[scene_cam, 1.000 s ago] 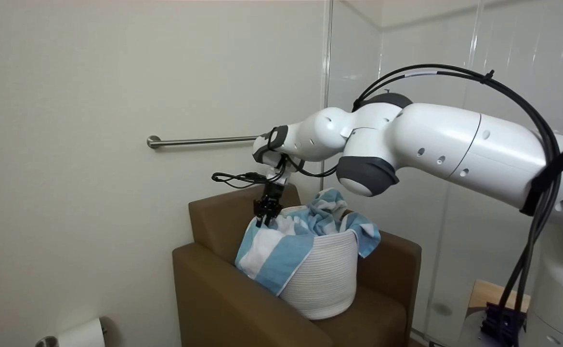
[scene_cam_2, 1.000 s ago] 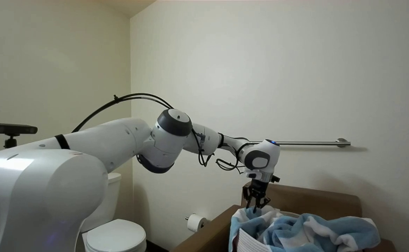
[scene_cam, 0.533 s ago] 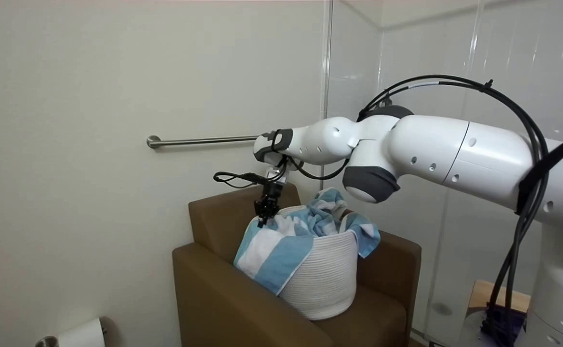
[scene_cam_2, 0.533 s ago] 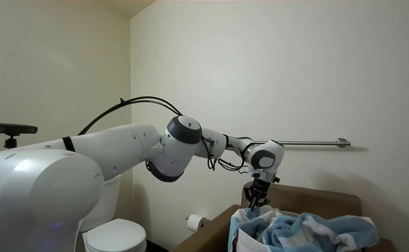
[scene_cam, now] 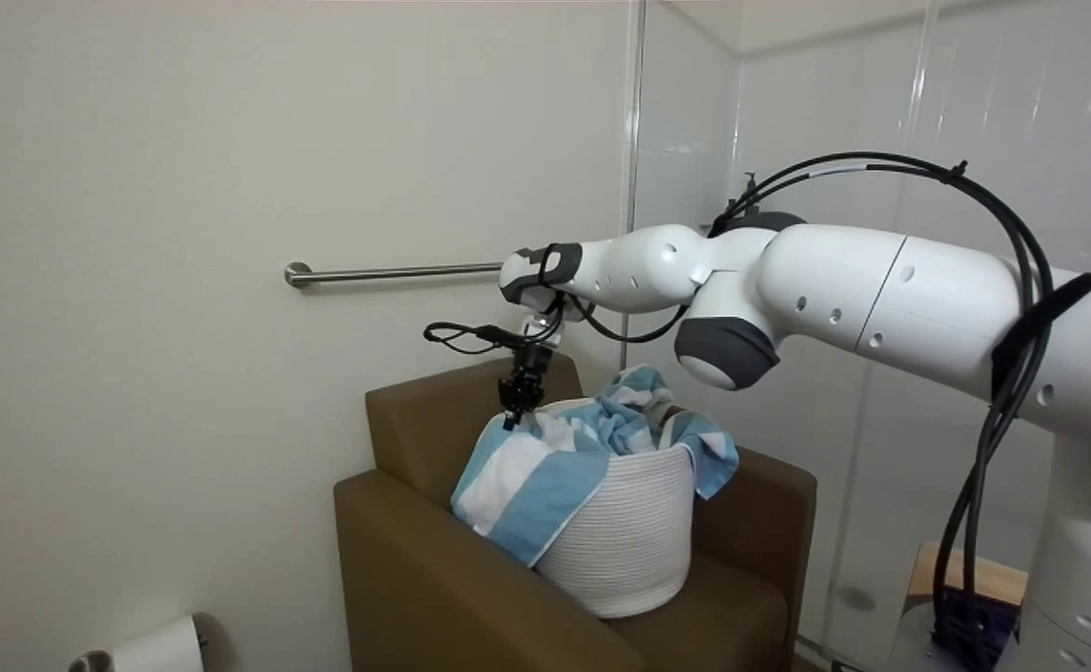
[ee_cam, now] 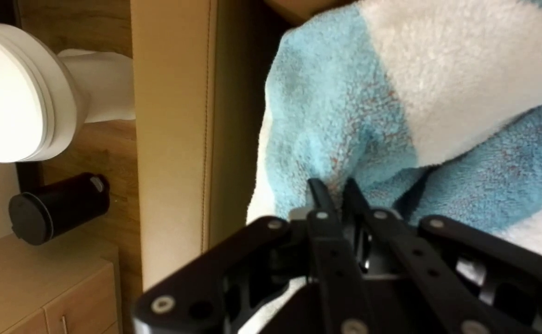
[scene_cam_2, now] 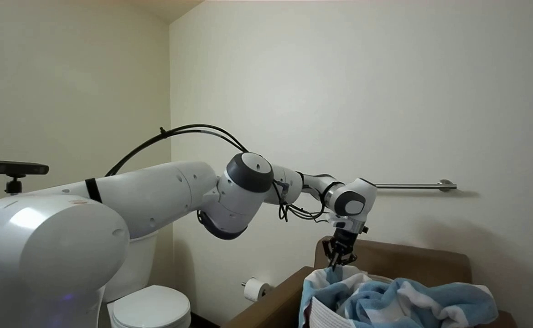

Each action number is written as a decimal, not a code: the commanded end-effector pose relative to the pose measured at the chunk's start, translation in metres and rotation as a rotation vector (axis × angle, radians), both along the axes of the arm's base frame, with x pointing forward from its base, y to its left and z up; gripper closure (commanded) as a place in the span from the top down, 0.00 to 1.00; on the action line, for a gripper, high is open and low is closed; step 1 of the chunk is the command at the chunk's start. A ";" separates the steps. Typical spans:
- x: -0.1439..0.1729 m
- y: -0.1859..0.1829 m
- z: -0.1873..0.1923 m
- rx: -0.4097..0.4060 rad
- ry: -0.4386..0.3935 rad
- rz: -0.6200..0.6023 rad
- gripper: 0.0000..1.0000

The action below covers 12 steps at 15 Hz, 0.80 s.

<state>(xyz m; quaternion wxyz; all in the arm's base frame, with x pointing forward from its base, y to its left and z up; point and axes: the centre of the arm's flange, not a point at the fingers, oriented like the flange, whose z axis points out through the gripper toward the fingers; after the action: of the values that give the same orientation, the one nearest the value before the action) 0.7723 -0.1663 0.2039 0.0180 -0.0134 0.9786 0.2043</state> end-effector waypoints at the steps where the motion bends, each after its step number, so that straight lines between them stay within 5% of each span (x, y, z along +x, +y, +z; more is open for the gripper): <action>1: -0.042 -0.028 0.051 0.025 -0.130 0.005 0.10; 7: -0.069 -0.097 0.102 0.032 -0.240 -0.081 0.10; 12: -0.110 -0.163 0.142 0.069 -0.290 -0.297 0.10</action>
<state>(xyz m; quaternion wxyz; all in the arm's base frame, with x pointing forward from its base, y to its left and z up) 0.7119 -0.3039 0.3152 0.1452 0.0552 0.9655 0.2090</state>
